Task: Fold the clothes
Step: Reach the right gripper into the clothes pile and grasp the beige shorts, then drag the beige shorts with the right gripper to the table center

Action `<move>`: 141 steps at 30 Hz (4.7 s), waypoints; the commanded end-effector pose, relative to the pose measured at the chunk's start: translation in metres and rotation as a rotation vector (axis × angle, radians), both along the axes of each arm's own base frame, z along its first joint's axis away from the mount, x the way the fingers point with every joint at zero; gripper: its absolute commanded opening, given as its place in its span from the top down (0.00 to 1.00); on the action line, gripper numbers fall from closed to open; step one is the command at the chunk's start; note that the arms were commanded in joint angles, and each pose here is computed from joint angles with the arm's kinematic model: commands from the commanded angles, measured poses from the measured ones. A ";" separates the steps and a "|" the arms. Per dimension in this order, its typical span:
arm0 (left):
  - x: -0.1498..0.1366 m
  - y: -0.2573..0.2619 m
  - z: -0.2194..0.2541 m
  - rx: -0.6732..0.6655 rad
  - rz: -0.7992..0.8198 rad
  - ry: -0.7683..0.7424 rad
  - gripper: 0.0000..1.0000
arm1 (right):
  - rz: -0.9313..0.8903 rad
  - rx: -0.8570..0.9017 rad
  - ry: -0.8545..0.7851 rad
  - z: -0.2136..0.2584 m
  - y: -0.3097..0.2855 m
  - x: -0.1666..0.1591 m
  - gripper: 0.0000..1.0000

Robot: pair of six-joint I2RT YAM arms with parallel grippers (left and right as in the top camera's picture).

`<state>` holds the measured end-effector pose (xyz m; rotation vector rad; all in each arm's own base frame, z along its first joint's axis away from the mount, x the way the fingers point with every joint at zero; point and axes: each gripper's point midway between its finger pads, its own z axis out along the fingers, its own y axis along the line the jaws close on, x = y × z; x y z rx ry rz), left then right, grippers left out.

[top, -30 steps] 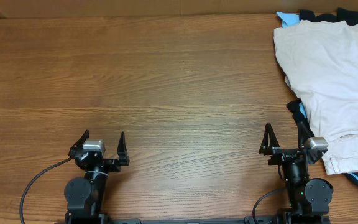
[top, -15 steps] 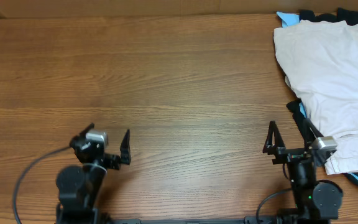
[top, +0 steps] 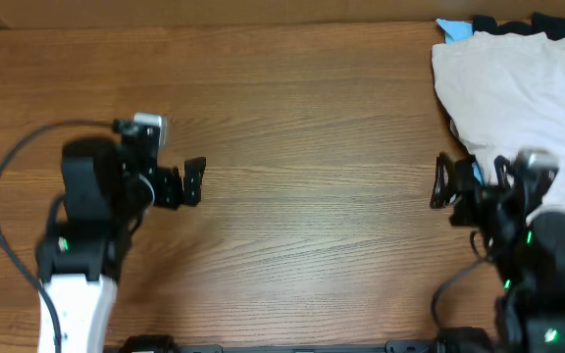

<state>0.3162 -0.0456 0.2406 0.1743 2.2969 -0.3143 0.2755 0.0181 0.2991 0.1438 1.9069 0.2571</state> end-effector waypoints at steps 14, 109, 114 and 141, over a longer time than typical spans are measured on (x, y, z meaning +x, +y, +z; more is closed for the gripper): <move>0.051 -0.027 0.037 -0.102 -0.130 -0.028 0.00 | -0.116 0.048 0.408 -0.023 -0.036 0.093 0.00; 0.136 0.049 0.035 -0.074 0.067 -0.138 0.28 | 0.263 0.238 0.782 -0.088 0.055 0.137 0.96; 0.135 0.076 0.035 -0.069 0.127 -0.140 0.26 | 0.430 0.114 0.778 -0.096 0.162 0.125 0.96; 0.130 0.145 0.035 0.019 0.316 -0.152 0.10 | 0.914 0.050 0.880 -0.141 0.386 -0.002 0.44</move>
